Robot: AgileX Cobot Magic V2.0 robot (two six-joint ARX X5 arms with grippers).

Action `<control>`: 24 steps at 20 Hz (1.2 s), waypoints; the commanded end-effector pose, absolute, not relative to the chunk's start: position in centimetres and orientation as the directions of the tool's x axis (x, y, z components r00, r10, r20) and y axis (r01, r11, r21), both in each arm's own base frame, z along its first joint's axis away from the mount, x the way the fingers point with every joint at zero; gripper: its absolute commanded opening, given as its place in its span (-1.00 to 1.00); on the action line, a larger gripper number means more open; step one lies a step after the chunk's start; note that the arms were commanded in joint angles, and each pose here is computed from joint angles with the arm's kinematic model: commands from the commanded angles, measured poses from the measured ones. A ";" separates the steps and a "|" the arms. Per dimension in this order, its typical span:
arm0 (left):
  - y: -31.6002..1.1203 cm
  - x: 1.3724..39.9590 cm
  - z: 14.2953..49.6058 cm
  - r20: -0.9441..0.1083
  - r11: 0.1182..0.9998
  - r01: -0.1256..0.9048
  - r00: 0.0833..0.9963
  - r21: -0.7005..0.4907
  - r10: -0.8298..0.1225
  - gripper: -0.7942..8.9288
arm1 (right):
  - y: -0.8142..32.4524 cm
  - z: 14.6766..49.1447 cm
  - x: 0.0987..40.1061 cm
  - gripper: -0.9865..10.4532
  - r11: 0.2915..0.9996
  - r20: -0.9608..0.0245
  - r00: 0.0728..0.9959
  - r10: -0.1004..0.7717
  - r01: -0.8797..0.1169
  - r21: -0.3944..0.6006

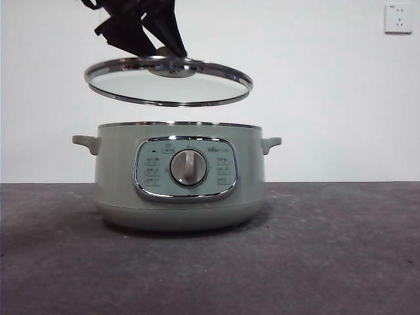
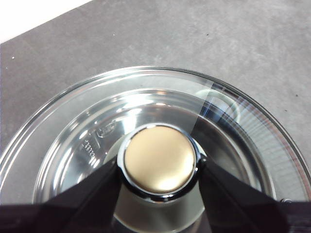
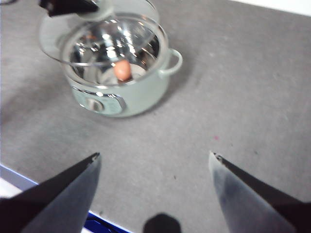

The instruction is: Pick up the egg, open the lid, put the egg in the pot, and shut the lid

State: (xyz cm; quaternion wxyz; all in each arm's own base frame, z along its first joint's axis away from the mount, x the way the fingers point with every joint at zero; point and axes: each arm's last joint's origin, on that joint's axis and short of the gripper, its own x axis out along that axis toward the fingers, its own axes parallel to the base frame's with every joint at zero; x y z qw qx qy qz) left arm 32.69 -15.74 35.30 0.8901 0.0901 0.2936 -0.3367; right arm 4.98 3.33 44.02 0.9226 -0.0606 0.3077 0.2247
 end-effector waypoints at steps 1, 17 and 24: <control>-16.3 33.1 35.5 -0.541 0.740 0.673 0.615 -0.020 -0.574 -0.85 | 2.9 43.0 4.4 -0.17 0.907 -0.618 0.703 0.354 -0.419 0.043; -16.9 33.5 28.7 -0.612 0.746 0.663 0.563 -0.066 -0.555 -0.85 | 2.4 42.6 4.0 -0.17 0.920 -0.609 0.722 0.328 -0.390 0.034; -16.8 33.6 28.8 -0.609 0.761 0.647 0.586 -0.045 -0.534 -0.85 | 2.4 42.6 4.0 -0.17 0.922 -0.608 0.724 0.325 -0.387 0.031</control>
